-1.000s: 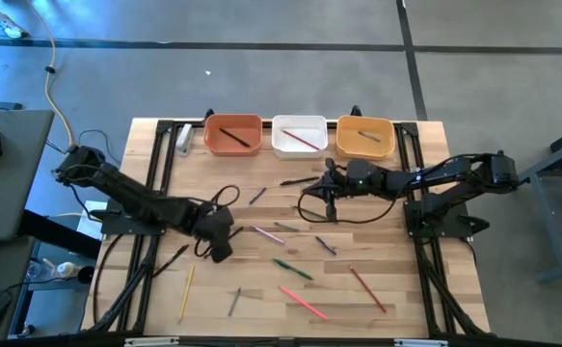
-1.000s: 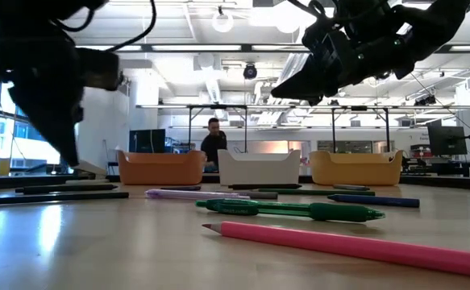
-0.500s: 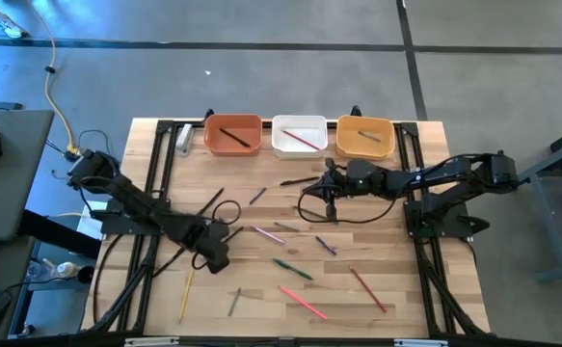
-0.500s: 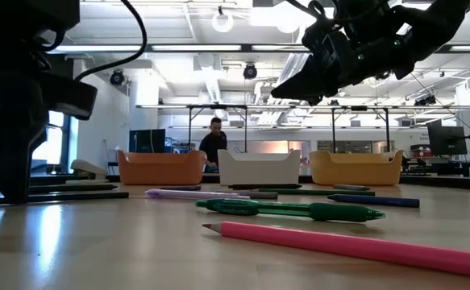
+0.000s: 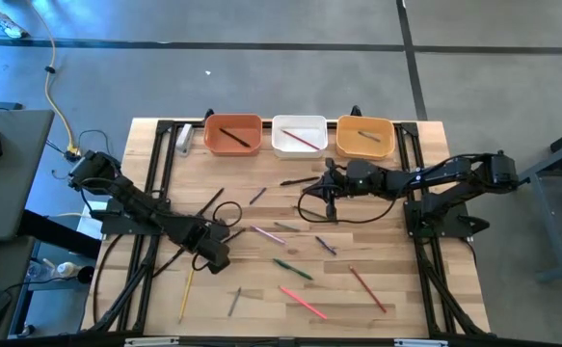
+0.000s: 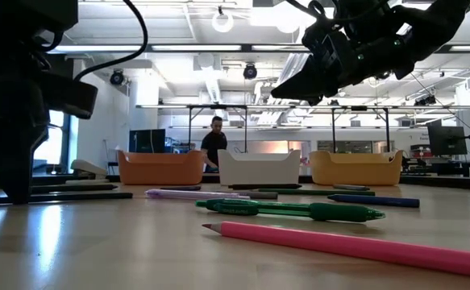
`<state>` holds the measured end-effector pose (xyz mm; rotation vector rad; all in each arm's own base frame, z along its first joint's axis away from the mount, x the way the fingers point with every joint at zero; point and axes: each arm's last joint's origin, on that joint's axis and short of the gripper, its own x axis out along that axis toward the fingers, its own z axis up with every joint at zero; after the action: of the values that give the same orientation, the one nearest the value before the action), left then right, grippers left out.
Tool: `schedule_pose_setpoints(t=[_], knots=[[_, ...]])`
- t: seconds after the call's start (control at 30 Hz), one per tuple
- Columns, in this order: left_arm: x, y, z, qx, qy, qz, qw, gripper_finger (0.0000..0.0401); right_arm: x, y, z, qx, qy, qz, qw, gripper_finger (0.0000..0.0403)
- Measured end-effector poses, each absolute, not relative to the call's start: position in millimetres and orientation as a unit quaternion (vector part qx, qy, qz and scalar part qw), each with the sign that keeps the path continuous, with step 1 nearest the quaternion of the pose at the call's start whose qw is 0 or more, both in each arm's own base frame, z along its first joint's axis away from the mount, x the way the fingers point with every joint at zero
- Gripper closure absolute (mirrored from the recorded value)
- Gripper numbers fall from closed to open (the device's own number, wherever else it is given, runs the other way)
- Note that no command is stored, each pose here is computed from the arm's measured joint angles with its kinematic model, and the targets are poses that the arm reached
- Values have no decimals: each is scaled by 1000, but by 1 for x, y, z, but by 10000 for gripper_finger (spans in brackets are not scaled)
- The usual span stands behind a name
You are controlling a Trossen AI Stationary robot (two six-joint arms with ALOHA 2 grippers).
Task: Sort crayons/erasers/pens/pencils in bins
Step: Put the black pencil into the white bin
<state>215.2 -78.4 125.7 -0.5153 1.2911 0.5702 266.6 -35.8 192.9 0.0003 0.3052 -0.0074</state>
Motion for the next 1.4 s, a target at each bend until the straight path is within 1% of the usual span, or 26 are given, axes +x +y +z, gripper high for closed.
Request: schedule_pose_setpoints(t=[0.07, 0.27, 0.47, 0.73, 1.03, 1.23, 1.3, 1.4], knots=[[215, -78, 128, -235, 584, 255, 734, 396, 267, -36, 193, 0, 152, -3, 988, 403], [210, -75, 140, -241, 573, 247, 743, 394, 267, -36, 193, 0, 152, -4, 988, 403], [207, -70, 159, -251, 539, 235, 769, 394, 267, -36, 193, 0, 152, -4, 988, 403], [209, -46, 185, -248, 459, 241, 819, 394, 267, -36, 193, 0, 152, -4, 988, 403], [231, 10, 212, -182, 313, 280, 889, 394, 266, -36, 192, 1, 156, -4, 988, 403], [245, 62, 226, -116, 223, 308, 918, 394, 266, -36, 192, 0, 156, -10, 988, 403], [250, 81, 230, -100, 207, 303, 925, 394, 266, -36, 192, 0, 156, -10, 988, 403], [261, 108, 236, -71, 215, 304, 925, 394, 266, -36, 192, -1, 156, -10, 988, 403]])
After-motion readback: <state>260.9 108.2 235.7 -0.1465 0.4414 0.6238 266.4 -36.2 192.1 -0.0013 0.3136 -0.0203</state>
